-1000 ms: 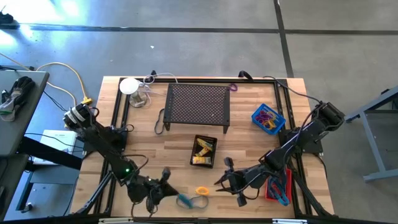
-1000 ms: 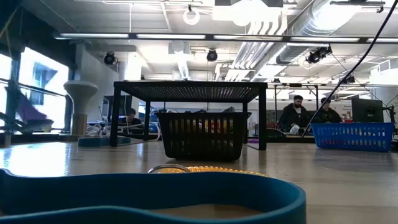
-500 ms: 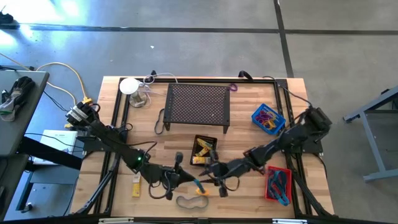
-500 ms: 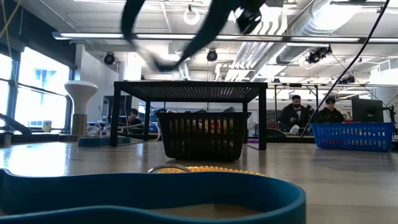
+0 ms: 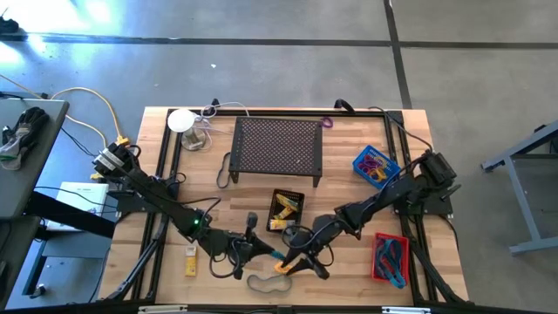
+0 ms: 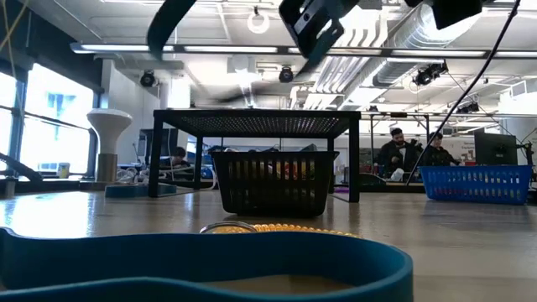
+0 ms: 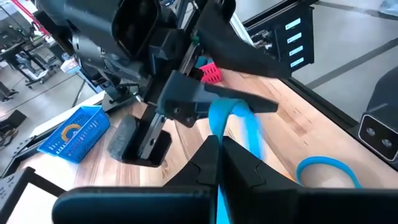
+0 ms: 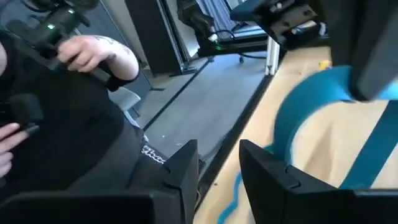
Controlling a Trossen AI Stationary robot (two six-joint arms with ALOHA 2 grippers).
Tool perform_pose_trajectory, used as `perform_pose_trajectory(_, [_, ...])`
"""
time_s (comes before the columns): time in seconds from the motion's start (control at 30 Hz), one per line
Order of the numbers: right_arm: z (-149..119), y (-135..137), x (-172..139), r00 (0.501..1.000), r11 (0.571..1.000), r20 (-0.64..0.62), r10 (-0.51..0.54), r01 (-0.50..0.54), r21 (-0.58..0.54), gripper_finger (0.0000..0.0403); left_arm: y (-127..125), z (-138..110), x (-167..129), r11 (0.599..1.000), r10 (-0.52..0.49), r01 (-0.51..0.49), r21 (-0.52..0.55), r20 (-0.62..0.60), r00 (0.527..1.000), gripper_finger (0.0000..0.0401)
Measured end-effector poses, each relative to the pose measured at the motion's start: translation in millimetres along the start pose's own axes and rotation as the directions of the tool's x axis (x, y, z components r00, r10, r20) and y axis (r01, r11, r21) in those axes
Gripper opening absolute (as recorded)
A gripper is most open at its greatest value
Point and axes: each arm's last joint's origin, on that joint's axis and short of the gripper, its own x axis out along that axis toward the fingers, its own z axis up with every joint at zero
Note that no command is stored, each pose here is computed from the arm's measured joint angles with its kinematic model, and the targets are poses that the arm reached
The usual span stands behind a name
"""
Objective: Pick & Place Office Desk Supplies
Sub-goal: Put the blue rubber band into the orange bin
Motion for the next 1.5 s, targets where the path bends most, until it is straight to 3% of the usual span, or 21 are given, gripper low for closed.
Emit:
perform_pose_trajectory(0.2, [-1,-7,-1,0.989,0.989,0.020,-0.148,0.148,0.009,0.0154,-1,-2,1,1.000,-0.004,0.004,0.010,-0.016,1.000,0.0001])
perform_pose_trajectory(0.3, [-2,-6,-1,0.986,0.986,0.011,-0.165,0.165,0.035,0.0183,-1,-4,1,1.000,-0.007,0.008,0.014,-0.029,1.000,0.0001])
perform_pose_trajectory(0.5, [-17,-8,-2,0.963,0.964,-0.126,-0.238,0.250,0.094,0.0225,0,-5,1,0.999,-0.007,0.005,-0.038,-0.037,0.999,0.0001])
perform_pose_trajectory(0.67, [-10,-11,-2,0.928,0.927,-0.022,-0.372,0.372,0.050,0.0233,4,-6,3,0.999,0.003,-0.005,-0.049,-0.046,0.999,0.0001])
perform_pose_trajectory(0.77, [-5,-9,-1,0.948,0.948,0.020,-0.318,0.318,0.029,0.0233,7,-8,5,0.995,0.014,-0.019,-0.099,-0.053,0.998,0.0001])
perform_pose_trajectory(0.97, [-1,-1,0,0.998,0.998,0.002,-0.067,0.067,0.007,0.0233,11,-11,7,0.993,0.024,-0.032,-0.114,-0.074,0.997,0.0001])
perform_pose_trajectory(1.33, [-1,-2,0,0.991,0.991,0.022,-0.129,0.130,-0.043,0.0233,15,-13,8,0.993,0.035,-0.044,-0.108,-0.087,0.996,0.0001])
perform_pose_trajectory(1.5, [0,-2,0,0.991,0.990,0.034,-0.127,0.129,-0.062,0.0213,14,-13,8,0.994,0.033,-0.043,-0.105,-0.091,0.995,0.0001])
